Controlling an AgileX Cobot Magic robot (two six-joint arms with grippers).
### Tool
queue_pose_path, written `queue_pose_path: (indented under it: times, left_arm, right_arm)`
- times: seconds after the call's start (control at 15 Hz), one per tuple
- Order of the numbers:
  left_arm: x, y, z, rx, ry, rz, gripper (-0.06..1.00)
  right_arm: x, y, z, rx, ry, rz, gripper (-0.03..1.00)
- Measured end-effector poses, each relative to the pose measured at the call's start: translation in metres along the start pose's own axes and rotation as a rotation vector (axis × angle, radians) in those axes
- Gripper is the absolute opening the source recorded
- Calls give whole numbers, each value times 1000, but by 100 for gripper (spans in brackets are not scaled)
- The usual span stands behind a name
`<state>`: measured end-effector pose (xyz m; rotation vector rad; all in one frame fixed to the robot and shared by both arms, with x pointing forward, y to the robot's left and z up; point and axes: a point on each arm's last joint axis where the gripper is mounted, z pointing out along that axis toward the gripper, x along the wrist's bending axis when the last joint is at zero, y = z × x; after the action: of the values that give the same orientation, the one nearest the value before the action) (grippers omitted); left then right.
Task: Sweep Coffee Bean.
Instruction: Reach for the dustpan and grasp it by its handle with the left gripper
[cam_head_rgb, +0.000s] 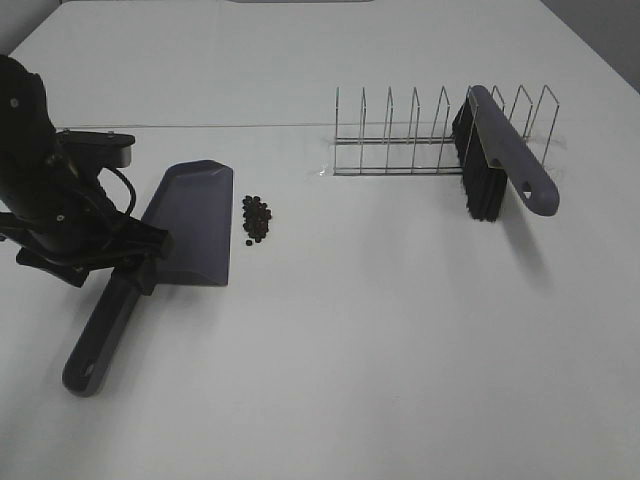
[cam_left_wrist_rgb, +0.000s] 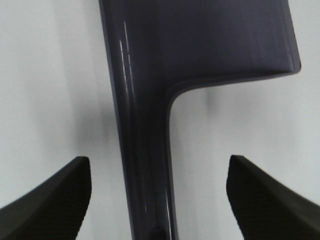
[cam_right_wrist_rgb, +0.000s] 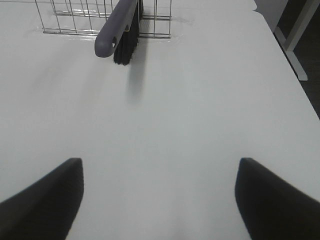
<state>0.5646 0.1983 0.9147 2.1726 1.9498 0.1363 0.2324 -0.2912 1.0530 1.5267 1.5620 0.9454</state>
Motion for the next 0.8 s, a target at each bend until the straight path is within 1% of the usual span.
queue_pose_path:
  times: [0.13, 0.33, 0.73, 0.8]
  left_arm:
    - [0, 4, 9, -22, -1, -3, 72]
    - [-1, 10, 18, -16, 1, -3, 72]
    - [-1, 15, 32, 41, 14, 1, 72]
    - [0, 12, 41, 73, 25, 8, 72]
  right_arm:
    - [0, 0, 0, 0, 0, 0, 79]
    - [0, 0, 0, 0, 0, 0, 79]
    - [0, 0, 0, 0, 0, 0, 79]
    - [0, 0, 0, 0, 0, 0, 79]
